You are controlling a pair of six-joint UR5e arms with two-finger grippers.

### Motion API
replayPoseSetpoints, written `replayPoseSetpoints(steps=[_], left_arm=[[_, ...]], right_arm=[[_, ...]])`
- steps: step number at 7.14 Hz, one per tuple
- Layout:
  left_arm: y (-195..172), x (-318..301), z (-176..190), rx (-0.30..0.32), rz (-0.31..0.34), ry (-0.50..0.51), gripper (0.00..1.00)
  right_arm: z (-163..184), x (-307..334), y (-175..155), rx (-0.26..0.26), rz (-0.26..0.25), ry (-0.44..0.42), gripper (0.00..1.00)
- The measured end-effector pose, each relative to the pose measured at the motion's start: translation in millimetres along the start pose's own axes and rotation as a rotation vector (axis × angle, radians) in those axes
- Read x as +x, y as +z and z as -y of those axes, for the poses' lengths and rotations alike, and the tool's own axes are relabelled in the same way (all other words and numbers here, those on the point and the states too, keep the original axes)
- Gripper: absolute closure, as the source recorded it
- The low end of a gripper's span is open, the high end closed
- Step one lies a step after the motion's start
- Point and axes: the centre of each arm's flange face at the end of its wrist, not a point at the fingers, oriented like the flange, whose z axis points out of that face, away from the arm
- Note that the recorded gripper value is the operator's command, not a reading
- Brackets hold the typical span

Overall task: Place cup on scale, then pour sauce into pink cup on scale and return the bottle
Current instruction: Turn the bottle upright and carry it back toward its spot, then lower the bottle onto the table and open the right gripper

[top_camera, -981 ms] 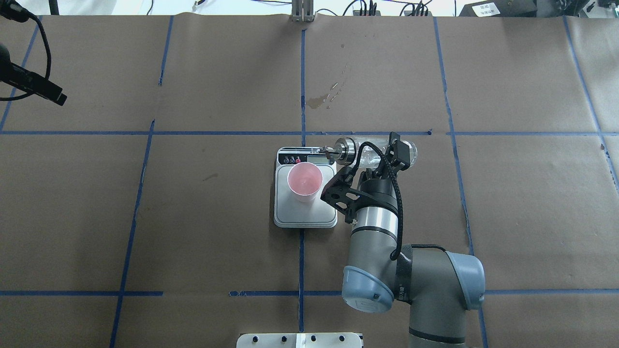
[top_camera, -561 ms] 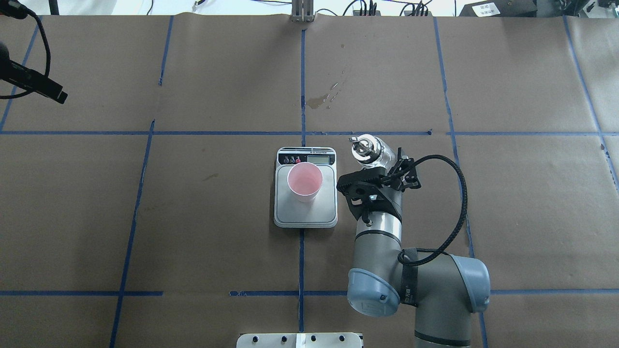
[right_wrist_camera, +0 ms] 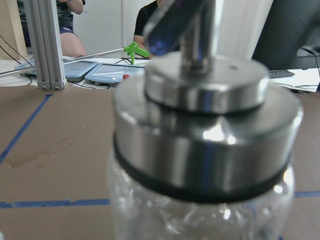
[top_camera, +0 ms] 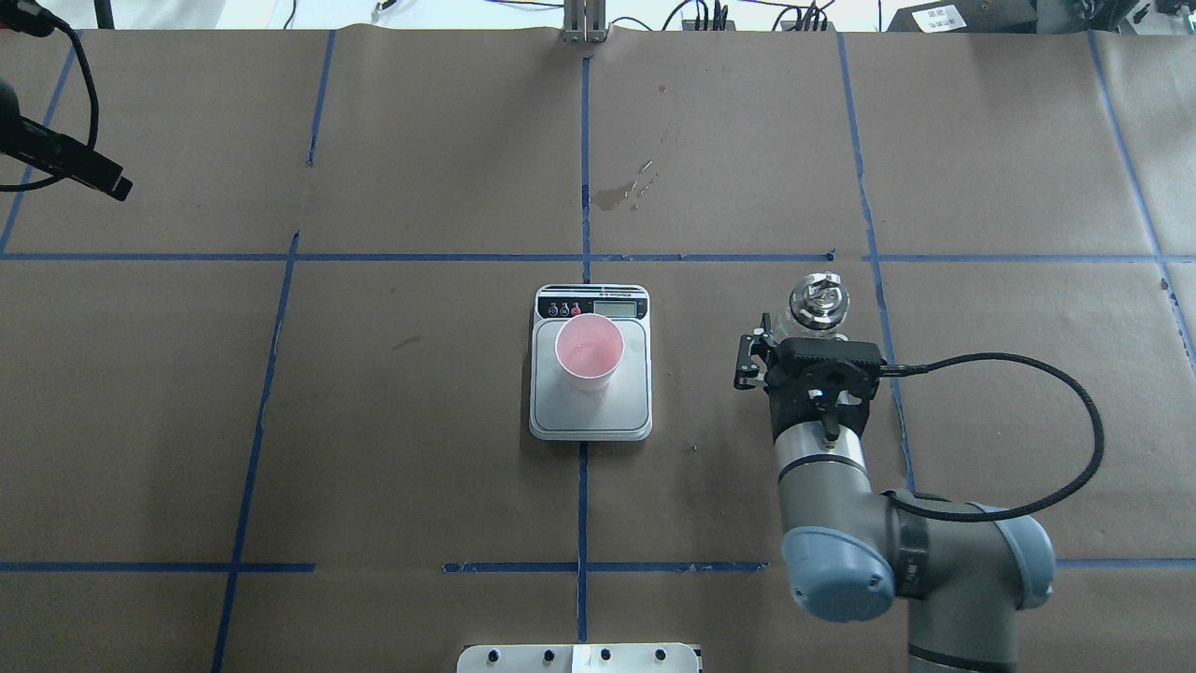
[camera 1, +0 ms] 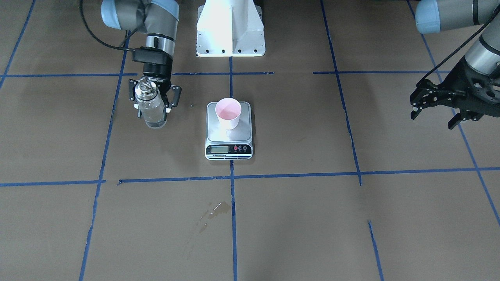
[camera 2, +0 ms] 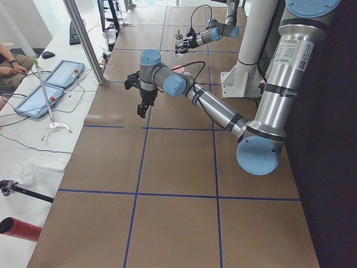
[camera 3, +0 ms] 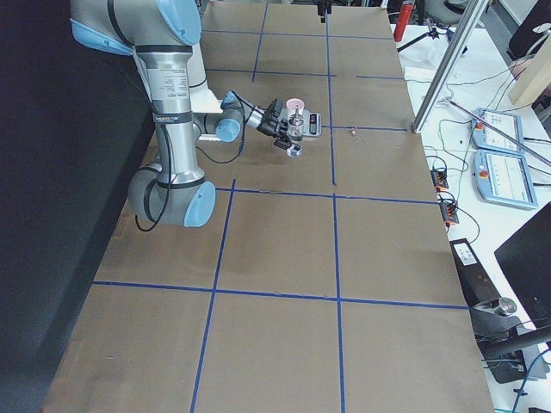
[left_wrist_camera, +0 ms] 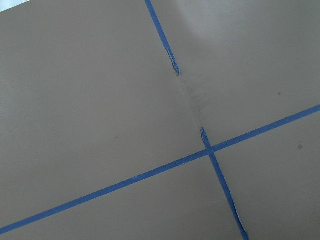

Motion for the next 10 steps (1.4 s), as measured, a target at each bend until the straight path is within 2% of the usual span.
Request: replayPoseSetpoints(steps=[3, 10], left_arm=[[0, 0, 0, 0.000, 0.000, 0.001, 0.06], [2, -1, 0, -0.004, 0.000, 0.000, 0.06]], right_arm=[[-33, 95, 20, -0.005, 0.041, 0.044, 1.00], [-54, 106, 24, -0.017, 0.042, 0.022, 1.00]])
